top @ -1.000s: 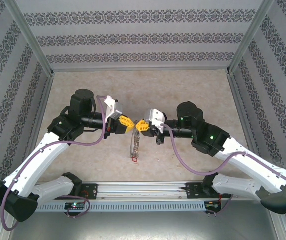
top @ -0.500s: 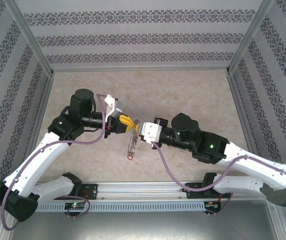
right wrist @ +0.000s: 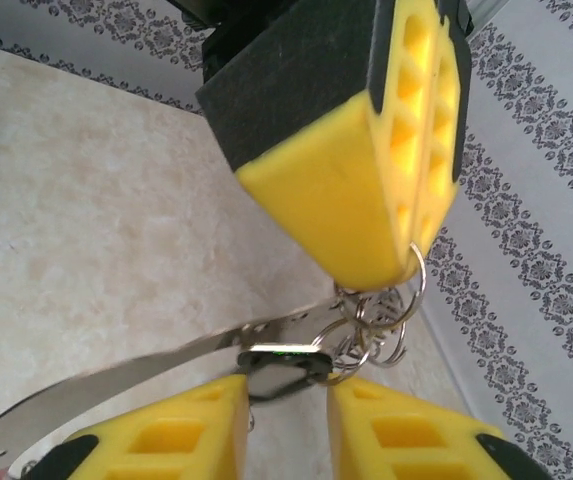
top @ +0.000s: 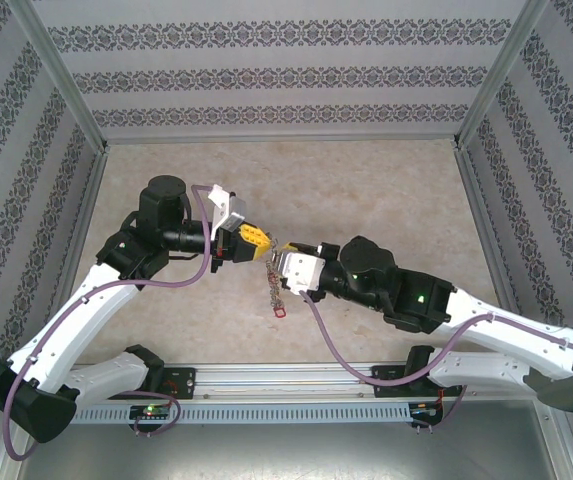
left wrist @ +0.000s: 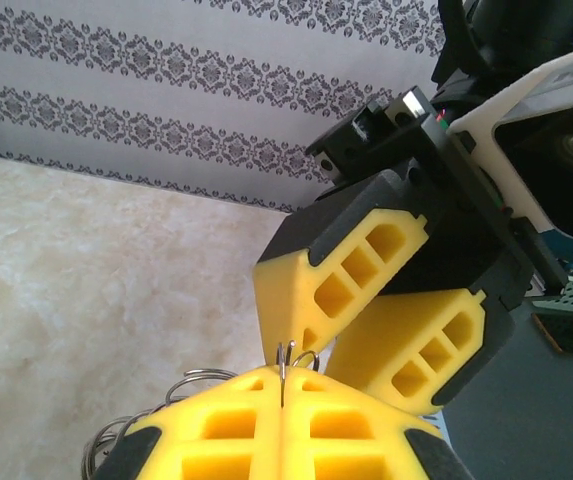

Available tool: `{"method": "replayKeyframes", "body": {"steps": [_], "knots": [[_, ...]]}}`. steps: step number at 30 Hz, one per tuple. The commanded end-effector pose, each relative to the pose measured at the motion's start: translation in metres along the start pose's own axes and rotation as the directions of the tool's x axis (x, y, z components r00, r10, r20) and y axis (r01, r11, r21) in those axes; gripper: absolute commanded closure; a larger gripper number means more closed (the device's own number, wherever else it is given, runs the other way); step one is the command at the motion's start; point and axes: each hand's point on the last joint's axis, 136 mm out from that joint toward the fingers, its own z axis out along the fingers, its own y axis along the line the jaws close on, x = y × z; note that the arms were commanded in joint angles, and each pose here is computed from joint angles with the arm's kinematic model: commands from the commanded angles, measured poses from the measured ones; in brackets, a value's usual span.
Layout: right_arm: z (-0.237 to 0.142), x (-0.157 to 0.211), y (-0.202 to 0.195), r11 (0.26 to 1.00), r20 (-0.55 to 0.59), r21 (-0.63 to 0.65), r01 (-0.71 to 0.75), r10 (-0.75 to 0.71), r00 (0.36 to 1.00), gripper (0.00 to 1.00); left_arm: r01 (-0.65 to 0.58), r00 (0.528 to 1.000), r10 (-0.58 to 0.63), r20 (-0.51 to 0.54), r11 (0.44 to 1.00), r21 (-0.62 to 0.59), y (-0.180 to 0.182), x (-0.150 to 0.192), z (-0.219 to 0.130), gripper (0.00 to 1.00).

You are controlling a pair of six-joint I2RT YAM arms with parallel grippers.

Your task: Put the keys on the keyring

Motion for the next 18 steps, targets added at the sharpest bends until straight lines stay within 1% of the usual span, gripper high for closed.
{"method": "replayKeyframes", "body": {"steps": [1, 5, 7, 9, 13, 18], "knots": [[-0.015, -0.008, -0.003, 0.998, 0.048, 0.005, -0.07, 0.07, 0.996, 0.7, -0.113, 0.991, 0.114, 0.073, 0.993, -0.016, -0.007, -0.03, -0.009, 1.0], [-0.038, -0.026, -0.026, 0.972, 0.16, -0.009, -0.233, 0.231, 0.96, 0.7, -0.129, 0.989, 0.131, 0.069, 0.991, -0.03, -0.007, -0.029, -0.011, 1.0], [-0.047, -0.036, -0.038, 0.949, 0.219, -0.044, -0.312, 0.314, 0.924, 0.7, -0.144, 0.987, 0.148, 0.068, 0.988, -0.054, -0.006, -0.029, -0.012, 1.0], [-0.051, -0.043, -0.046, 0.93, 0.25, -0.082, -0.359, 0.368, 0.896, 0.71, -0.158, 0.984, 0.163, 0.077, 0.985, -0.07, -0.006, -0.03, -0.014, 1.0], [-0.041, -0.052, -0.036, 0.904, 0.244, -0.211, -0.371, 0.417, 0.876, 0.73, -0.178, 0.975, 0.186, 0.122, 0.981, -0.072, -0.011, -0.039, -0.017, 1.0], [-0.034, -0.067, -0.03, 0.887, 0.263, -0.303, -0.349, 0.43, 0.864, 0.75, -0.186, 0.97, 0.192, 0.151, 0.981, -0.056, -0.021, -0.041, -0.019, 1.0]]}}
